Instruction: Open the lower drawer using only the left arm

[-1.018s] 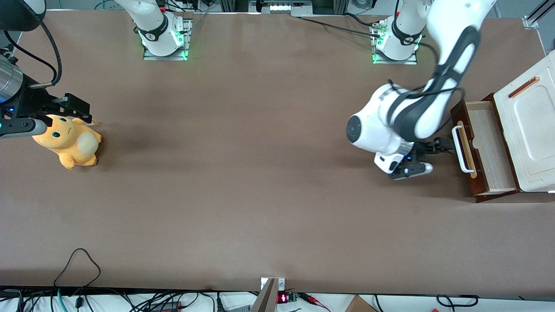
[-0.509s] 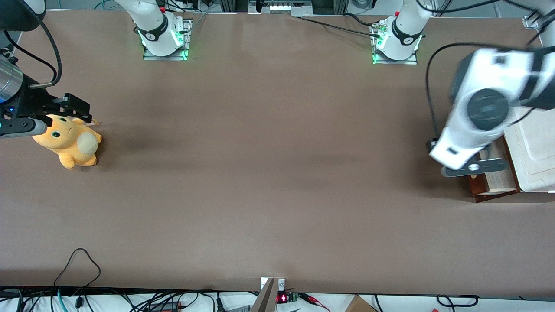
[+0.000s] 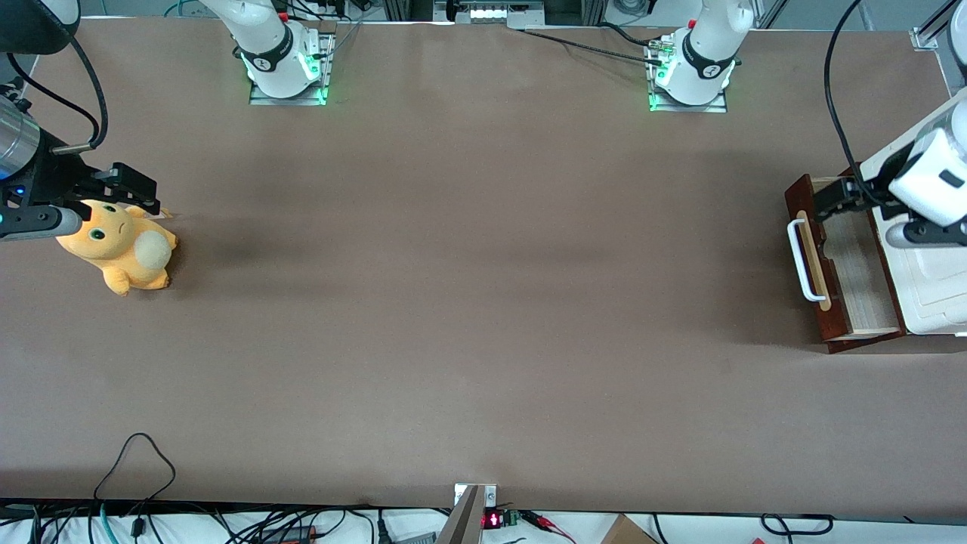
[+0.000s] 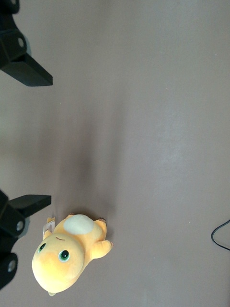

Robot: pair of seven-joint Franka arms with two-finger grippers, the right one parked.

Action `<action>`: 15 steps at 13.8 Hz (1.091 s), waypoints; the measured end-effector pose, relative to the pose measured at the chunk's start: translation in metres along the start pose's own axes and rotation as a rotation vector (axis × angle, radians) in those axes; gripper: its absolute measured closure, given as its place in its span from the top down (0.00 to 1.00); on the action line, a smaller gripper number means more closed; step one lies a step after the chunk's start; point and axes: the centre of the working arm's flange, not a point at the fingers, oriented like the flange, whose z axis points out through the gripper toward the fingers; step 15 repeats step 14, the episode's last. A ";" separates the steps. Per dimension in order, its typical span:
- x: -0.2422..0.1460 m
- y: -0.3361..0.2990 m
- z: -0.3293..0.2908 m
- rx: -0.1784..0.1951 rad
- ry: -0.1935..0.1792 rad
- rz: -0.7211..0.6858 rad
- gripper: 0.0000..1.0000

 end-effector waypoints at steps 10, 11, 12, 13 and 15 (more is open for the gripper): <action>-0.014 -0.004 0.009 -0.021 -0.002 0.017 1.00; -0.014 -0.005 0.007 -0.022 0.002 0.014 1.00; -0.015 -0.006 0.006 -0.022 0.005 0.013 1.00; -0.015 -0.006 0.006 -0.022 0.005 0.014 1.00; -0.015 -0.006 0.006 -0.022 0.004 0.015 1.00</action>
